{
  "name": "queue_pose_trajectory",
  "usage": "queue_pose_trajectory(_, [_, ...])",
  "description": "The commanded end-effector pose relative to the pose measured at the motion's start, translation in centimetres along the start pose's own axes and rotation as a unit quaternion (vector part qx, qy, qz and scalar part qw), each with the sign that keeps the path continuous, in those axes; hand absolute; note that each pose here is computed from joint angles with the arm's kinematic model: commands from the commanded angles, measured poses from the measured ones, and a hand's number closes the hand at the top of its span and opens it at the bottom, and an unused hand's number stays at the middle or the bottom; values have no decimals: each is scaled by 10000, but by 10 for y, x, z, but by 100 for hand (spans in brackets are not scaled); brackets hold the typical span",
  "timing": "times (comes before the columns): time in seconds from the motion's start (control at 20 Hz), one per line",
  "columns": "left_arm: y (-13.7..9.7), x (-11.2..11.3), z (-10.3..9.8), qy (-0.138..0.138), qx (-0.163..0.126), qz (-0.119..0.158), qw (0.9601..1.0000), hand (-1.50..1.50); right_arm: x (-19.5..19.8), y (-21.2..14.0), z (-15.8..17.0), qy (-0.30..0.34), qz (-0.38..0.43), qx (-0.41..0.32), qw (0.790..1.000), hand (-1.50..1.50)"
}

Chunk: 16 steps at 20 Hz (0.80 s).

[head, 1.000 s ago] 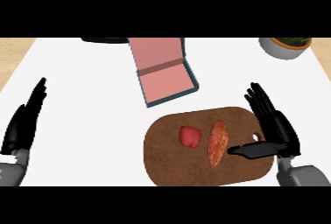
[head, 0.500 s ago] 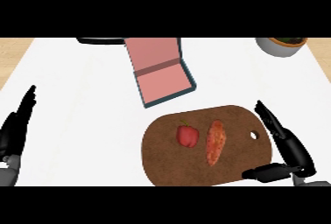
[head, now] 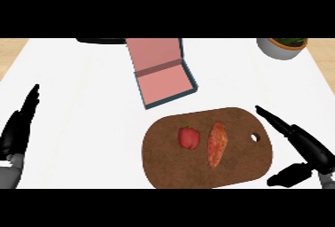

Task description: Pick the sweet potato from the cutting board and place it in the cardboard box

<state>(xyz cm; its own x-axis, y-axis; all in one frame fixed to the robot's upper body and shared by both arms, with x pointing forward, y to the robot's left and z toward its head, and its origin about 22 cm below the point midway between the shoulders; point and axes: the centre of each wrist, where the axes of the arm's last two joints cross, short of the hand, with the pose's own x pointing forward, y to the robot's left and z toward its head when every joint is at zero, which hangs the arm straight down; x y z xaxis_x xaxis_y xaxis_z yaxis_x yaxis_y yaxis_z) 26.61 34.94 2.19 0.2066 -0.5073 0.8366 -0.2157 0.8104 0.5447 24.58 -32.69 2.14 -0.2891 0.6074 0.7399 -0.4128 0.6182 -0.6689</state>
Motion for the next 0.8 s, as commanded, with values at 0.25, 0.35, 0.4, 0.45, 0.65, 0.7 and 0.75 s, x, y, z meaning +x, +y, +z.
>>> queue_pose_trajectory(0.25, [-2,0,1,34,-43,56,10000,0,58,-21,-58,666,1114,1561,9792,-150])
queue_pose_trajectory(0.35, [14,-12,1,23,-30,2,10000,0,56,-12,-75,727,1097,1712,9764,-150])
queue_pose_trajectory(0.4, [9,2,1,44,88,-10,10000,0,64,2,-59,810,1092,1813,9740,-150])
queue_pose_trajectory(0.45, [-1,-13,3,61,41,25,10000,0,57,1,-83,906,1304,1724,9721,-150])
queue_pose_trajectory(0.65, [20,-20,13,66,35,43,10000,0,55,10,-95,953,1339,1723,9712,-150])
queue_pose_trajectory(0.7, [16,-10,5,8,107,0,9999,0,48,12,-107,946,1384,1834,9687,-150])
queue_pose_trajectory(0.75, [13,-22,-10,106,80,80,9999,0,59,14,-102,889,1359,1880,9686,-150])
